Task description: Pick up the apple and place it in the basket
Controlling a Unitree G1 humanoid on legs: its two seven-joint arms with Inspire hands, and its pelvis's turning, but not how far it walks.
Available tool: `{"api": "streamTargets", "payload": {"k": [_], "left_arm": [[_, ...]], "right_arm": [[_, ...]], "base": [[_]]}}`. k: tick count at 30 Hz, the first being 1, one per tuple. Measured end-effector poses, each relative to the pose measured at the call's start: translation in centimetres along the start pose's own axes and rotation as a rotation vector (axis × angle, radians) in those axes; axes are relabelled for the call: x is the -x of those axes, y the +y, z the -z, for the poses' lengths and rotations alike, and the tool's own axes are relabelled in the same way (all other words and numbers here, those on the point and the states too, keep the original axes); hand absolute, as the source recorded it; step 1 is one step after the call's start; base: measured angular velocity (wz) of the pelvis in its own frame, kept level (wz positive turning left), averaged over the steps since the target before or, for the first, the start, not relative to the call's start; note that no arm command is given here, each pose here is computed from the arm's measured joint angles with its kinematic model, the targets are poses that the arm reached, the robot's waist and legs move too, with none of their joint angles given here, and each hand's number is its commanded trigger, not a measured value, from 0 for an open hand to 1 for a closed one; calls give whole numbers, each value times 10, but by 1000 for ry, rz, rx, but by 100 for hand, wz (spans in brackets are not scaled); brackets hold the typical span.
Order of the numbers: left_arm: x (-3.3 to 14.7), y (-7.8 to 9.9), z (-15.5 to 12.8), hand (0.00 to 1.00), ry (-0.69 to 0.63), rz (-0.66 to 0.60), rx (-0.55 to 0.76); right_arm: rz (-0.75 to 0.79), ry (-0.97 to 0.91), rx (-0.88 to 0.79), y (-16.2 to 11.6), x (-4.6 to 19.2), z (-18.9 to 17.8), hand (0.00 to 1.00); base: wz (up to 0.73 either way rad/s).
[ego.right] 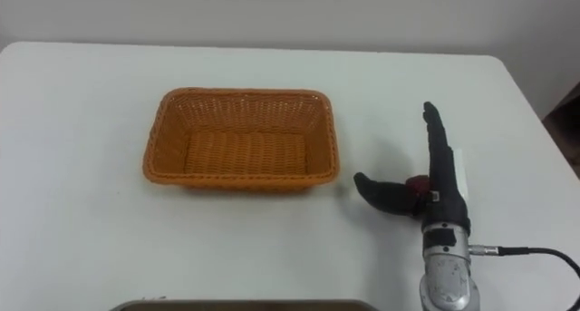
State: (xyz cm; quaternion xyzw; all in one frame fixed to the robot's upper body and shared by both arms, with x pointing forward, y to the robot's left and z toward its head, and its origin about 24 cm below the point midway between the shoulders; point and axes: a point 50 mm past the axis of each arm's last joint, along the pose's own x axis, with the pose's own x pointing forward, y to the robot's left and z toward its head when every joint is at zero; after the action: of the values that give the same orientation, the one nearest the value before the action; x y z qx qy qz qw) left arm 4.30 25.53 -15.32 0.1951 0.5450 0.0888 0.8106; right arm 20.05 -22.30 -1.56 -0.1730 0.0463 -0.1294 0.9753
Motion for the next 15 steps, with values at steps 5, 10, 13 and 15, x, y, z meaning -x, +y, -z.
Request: {"api": "streamTargets", "payload": {"k": [5, 10, 13, 15], "left_arm": [[0, 0, -1, 0, -6, 0, 1], [0, 0, -2, 0, -21, 1, 3], [0, 0, -2, 0, -21, 1, 3], [0, 0, -2, 0, -22, 0, 3]], "right_arm": [[-12, -6, 41, 0, 4, 4, 0], [-9, -11, 59, 0, 6, 7, 0], [-9, -7, 81, -1, 7, 11, 0], [-11, -11, 92, 0, 7, 12, 0]], "base": [[0], [0], [0], [0]]}}
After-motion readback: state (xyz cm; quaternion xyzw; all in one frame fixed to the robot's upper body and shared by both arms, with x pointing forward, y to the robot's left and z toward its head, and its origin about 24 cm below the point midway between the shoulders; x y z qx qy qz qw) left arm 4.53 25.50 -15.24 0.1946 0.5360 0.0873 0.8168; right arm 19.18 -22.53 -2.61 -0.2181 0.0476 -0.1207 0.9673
